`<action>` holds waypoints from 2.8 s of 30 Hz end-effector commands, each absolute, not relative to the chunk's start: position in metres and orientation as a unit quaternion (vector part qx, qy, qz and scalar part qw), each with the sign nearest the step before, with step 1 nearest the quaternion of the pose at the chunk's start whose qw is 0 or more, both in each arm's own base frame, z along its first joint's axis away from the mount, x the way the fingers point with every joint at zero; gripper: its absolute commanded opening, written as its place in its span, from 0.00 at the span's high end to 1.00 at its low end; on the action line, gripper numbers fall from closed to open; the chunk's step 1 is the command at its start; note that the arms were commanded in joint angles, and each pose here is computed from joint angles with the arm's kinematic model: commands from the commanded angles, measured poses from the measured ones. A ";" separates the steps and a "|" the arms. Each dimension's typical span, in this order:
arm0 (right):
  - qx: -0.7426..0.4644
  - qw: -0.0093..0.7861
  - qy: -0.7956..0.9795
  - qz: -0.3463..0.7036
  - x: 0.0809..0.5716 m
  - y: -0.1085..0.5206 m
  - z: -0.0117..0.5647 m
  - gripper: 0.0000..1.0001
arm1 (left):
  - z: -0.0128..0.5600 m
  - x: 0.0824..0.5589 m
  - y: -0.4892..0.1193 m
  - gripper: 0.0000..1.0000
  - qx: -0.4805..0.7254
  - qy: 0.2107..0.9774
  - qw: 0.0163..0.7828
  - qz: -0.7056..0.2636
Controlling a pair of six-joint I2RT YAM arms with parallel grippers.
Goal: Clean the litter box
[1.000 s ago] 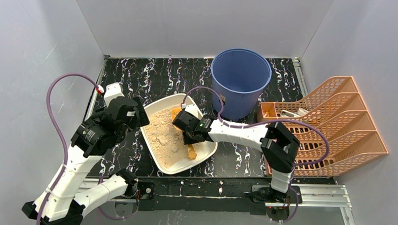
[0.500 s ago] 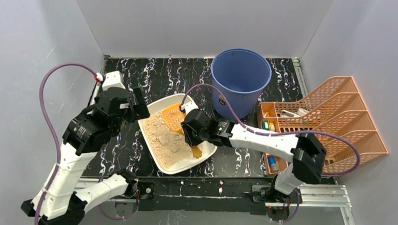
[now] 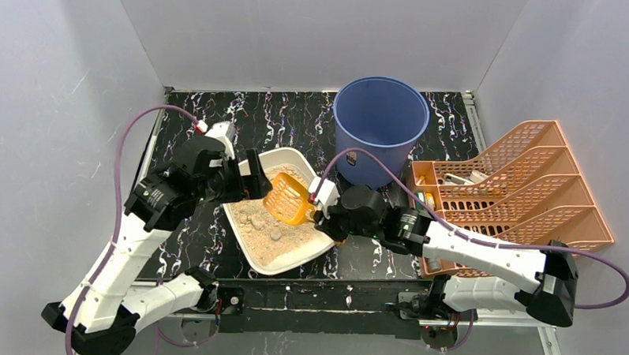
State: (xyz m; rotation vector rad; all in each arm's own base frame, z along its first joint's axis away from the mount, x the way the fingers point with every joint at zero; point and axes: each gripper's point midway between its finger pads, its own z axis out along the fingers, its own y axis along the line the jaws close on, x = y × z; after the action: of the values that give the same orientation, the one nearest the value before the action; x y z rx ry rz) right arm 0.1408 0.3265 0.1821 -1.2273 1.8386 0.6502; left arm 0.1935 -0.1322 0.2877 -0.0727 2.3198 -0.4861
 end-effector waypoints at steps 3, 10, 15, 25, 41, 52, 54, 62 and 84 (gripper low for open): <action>-0.573 0.451 0.645 0.227 0.141 0.319 0.205 0.99 | 0.287 0.180 -0.185 0.02 0.021 0.894 0.317 -0.317; -0.590 0.446 0.640 0.210 0.143 0.316 0.216 0.99 | 0.282 0.178 -0.196 0.08 0.045 0.894 0.297 -0.333; -0.586 0.455 0.638 0.206 0.145 0.314 0.226 0.99 | 0.268 0.174 -0.192 0.25 0.050 0.904 0.282 -0.316; -0.585 0.464 0.634 0.201 0.148 0.314 0.239 0.99 | 0.254 0.172 -0.200 0.63 0.061 0.907 0.257 -0.326; -0.562 0.478 0.642 0.209 0.150 0.314 0.260 0.82 | 0.252 0.174 -0.198 1.00 0.061 0.909 0.260 -0.320; -0.505 0.480 0.683 0.220 0.144 0.285 0.261 0.29 | 0.242 0.174 -0.192 1.00 0.046 0.902 0.287 -0.320; -0.489 0.479 0.694 0.222 0.144 0.280 0.261 0.26 | 0.239 0.173 -0.192 1.00 0.043 0.901 0.287 -0.323; -0.368 0.472 0.762 0.246 0.149 0.272 0.268 0.07 | 0.235 0.170 -0.188 1.00 0.038 0.895 0.299 -0.328; -0.126 0.295 0.779 0.538 0.163 0.257 0.275 0.02 | 0.246 0.170 -0.210 1.00 -0.035 0.815 0.311 -0.488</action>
State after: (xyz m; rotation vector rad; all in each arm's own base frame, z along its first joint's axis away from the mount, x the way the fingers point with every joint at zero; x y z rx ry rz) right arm 0.1805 0.2490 0.2479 -0.3204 2.1685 1.1705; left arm 0.1693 -0.1932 0.2166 -0.0880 2.2728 -1.0887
